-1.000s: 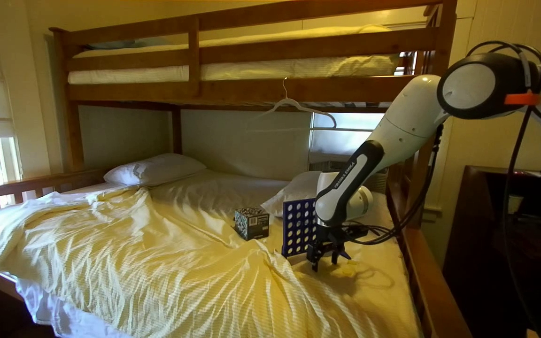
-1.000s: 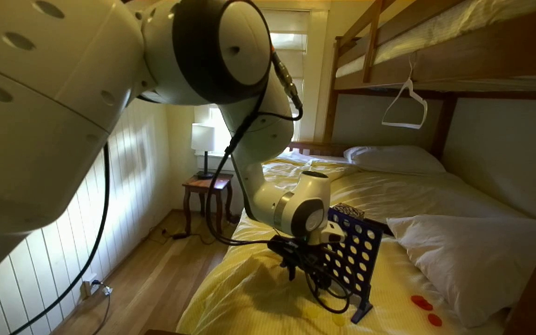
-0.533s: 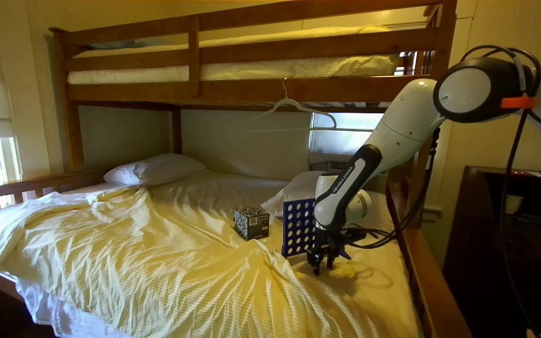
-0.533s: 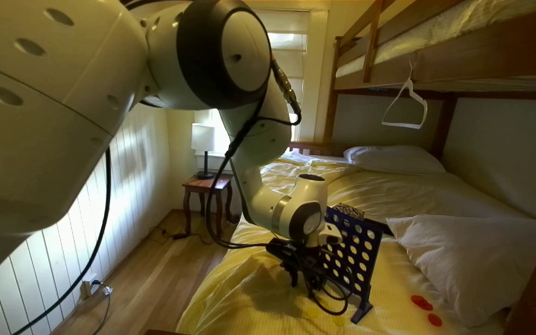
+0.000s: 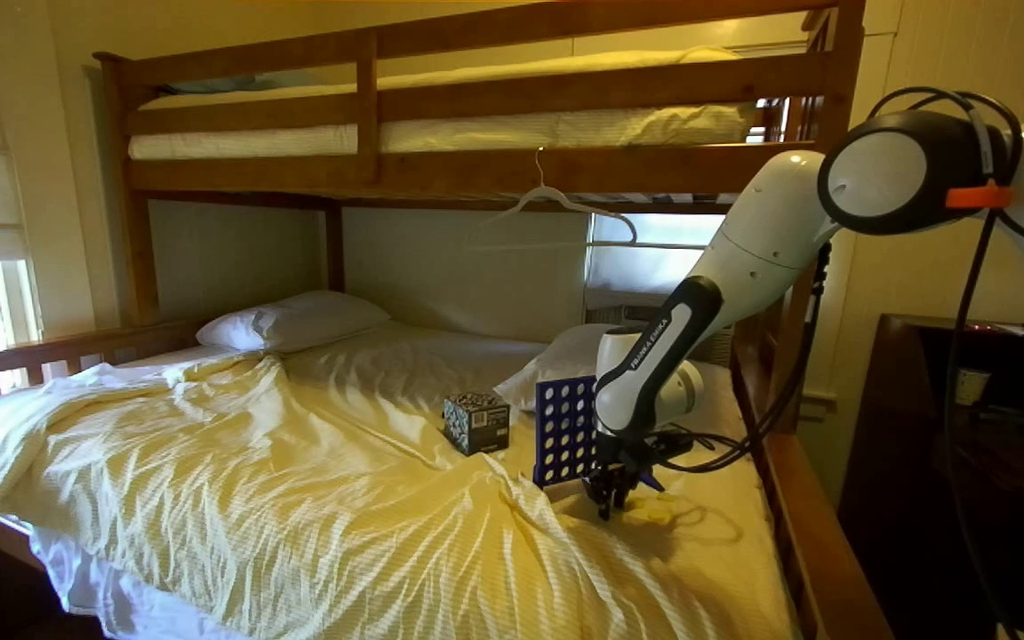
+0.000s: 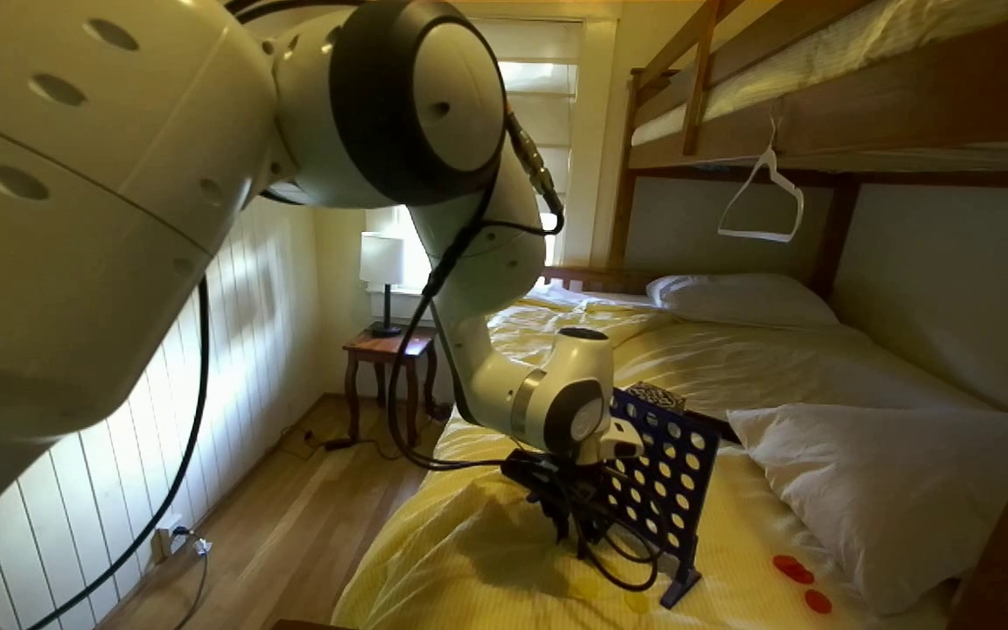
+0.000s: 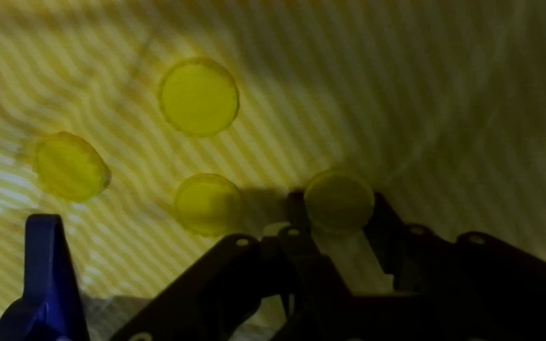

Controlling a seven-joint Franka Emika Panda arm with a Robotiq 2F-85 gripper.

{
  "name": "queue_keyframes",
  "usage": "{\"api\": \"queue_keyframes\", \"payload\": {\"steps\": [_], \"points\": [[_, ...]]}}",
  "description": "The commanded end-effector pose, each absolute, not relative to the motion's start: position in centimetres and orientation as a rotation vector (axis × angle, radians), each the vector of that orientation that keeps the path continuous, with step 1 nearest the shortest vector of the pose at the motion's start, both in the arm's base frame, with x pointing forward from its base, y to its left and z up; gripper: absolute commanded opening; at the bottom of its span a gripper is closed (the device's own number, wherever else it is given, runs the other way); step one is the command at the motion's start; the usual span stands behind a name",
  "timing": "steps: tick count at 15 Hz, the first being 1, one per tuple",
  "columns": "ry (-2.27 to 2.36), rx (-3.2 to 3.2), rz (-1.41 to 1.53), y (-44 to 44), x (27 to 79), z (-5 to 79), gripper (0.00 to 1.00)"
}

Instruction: Put the yellow chip into the connect four game

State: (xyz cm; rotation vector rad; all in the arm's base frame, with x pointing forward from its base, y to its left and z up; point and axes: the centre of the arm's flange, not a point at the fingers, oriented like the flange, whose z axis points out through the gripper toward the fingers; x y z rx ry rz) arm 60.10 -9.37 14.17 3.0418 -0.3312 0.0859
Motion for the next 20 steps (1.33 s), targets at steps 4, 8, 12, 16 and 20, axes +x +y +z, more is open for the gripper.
{"api": "queue_keyframes", "payload": {"steps": [4,8,12,16,20], "points": [[-0.312,3.006,0.126,-9.1,60.2,14.1,0.1],[-0.267,2.995,0.138,-8.7,59.7,14.6,0.1],[-0.225,2.995,0.134,-7.9,58.9,14.9,0.1],[-0.227,3.005,0.172,-7.5,56.7,16.3,0.1],[-0.293,3.006,0.244,-7.8,54.2,18.0,0.1]]}}
